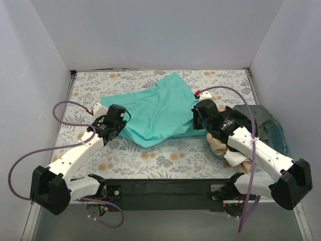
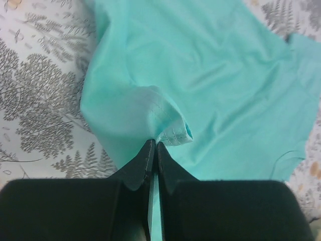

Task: Fold and stack the t-shirts
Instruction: Flatten the tshirt out

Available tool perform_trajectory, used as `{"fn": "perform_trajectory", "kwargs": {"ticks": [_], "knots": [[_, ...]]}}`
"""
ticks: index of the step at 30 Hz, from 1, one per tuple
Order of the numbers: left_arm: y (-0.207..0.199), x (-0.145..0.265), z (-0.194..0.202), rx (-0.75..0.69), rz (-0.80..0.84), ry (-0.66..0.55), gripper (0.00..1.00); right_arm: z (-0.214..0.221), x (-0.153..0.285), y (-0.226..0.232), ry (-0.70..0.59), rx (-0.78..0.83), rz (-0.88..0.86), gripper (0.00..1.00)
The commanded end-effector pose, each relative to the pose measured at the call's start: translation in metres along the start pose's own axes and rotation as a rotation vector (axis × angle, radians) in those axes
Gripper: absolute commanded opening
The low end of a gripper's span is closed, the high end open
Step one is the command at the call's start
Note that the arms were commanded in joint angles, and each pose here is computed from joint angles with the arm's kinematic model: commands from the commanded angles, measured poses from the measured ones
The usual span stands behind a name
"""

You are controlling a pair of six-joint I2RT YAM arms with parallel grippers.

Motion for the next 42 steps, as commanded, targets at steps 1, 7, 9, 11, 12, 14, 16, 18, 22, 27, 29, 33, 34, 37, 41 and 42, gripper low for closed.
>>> {"fn": "perform_trajectory", "kwargs": {"ticks": [1, 7, 9, 11, 12, 14, 16, 18, 22, 27, 29, 33, 34, 37, 41, 42], "knots": [[-0.026, 0.021, -0.048, 0.025, 0.017, -0.116, 0.0, -0.054, 0.019, 0.019, -0.169, 0.062, -0.11, 0.01], [-0.039, 0.079, -0.104, 0.105, 0.151, -0.272, 0.0, -0.113, 0.084, 0.03, -0.403, 0.081, -0.207, 0.01], [-0.035, 0.103, -0.12, 0.141, 0.217, -0.33, 0.0, -0.13, 0.115, 0.035, -0.467, 0.091, -0.27, 0.01], [-0.029, 0.131, -0.136, 0.182, 0.274, -0.389, 0.0, -0.14, 0.137, 0.036, -0.507, 0.097, -0.307, 0.01], [-0.027, 0.141, -0.142, 0.198, 0.292, -0.409, 0.0, -0.151, 0.157, 0.038, -0.561, 0.101, -0.341, 0.01], [-0.021, 0.166, -0.155, 0.224, 0.348, -0.448, 0.0, -0.161, 0.181, 0.039, -0.622, 0.113, -0.393, 0.01], [-0.012, 0.191, -0.165, 0.244, 0.405, -0.491, 0.0, -0.172, 0.21, 0.043, -0.676, 0.138, -0.477, 0.01], [-0.001, 0.223, -0.178, 0.287, 0.475, -0.543, 0.0, -0.176, 0.233, 0.045, -0.711, 0.163, -0.555, 0.01], [0.019, 0.268, -0.196, 0.354, 0.573, -0.628, 0.0, -0.185, 0.285, 0.042, -0.826, 0.173, -0.662, 0.01], [0.033, 0.312, -0.211, 0.37, 0.694, -0.687, 0.0, -0.19, 0.343, 0.038, -0.937, 0.21, -0.813, 0.01], [0.033, 0.325, -0.218, 0.359, 0.732, -0.707, 0.0, -0.19, 0.353, 0.037, -0.959, 0.212, -0.839, 0.01], [0.031, 0.33, -0.227, 0.345, 0.707, -0.742, 0.0, -0.199, 0.359, 0.038, -1.002, 0.216, -0.813, 0.01], [0.028, 0.326, -0.228, 0.337, 0.683, -0.746, 0.0, -0.202, 0.355, 0.039, -1.002, 0.209, -0.793, 0.01], [0.016, 0.297, -0.231, 0.32, 0.52, -0.754, 0.0, -0.218, 0.318, 0.053, -0.962, 0.209, -0.696, 0.01], [-0.011, 0.227, -0.225, 0.247, 0.208, -0.731, 0.0, -0.233, 0.244, 0.069, -0.877, 0.199, -0.495, 0.01], [-0.012, 0.201, -0.219, 0.25, 0.064, -0.744, 0.0, -0.236, 0.223, 0.069, -0.864, 0.184, -0.402, 0.01]]}}
Point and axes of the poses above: each gripper's point midway between its finger pads, its own x axis back along the fingers, its own y axis along the line the jaws close on, z = x × y, the point moved 10 cm from there along x, back along the fingers, and after that the axes turned 15 degrees about -x, right-handed, at the moved point
